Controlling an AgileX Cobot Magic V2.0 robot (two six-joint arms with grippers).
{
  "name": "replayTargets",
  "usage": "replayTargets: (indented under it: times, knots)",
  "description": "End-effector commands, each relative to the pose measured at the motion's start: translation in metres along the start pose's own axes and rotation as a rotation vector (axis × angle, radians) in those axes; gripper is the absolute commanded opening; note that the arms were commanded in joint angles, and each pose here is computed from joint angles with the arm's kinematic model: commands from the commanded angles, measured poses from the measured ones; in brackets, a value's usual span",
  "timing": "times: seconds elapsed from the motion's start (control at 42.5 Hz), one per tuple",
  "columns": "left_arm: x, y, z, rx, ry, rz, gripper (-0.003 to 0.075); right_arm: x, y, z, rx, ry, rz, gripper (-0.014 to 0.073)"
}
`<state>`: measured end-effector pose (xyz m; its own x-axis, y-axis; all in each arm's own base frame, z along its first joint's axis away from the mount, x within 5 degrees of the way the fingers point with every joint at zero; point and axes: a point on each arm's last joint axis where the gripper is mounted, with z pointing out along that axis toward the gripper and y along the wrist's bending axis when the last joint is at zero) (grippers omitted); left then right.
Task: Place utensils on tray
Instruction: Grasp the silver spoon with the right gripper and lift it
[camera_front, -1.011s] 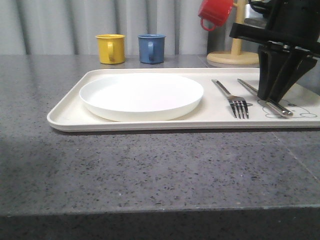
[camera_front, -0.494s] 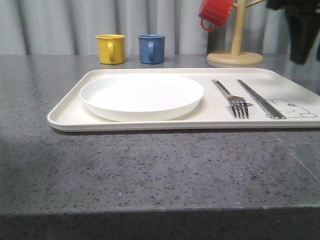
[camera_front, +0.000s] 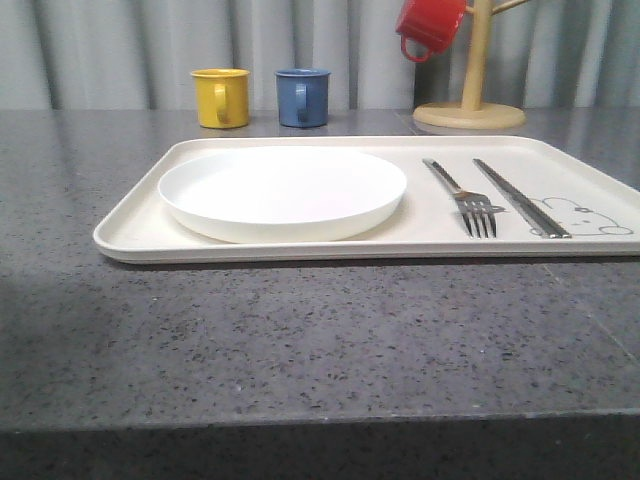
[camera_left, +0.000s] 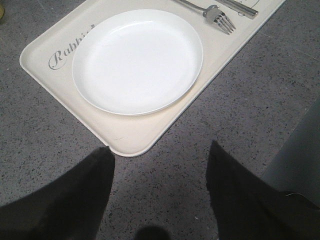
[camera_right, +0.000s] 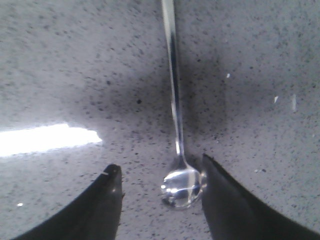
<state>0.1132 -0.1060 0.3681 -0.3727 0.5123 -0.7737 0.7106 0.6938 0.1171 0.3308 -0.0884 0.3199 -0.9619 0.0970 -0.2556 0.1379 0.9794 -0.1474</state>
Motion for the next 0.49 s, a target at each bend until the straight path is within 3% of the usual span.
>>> replayTargets:
  times: [0.0, 0.47]
  knots:
    - [-0.013, 0.000, -0.007, 0.000, -0.103, -0.007, 0.0408, 0.005, -0.010, -0.007, 0.013, 0.039, 0.001, 0.0395]
    - [-0.013, 0.000, -0.007, 0.000, -0.103, -0.007, 0.0408, -0.005, -0.019, 0.042, 0.001, 0.149, 0.015, 0.0394]
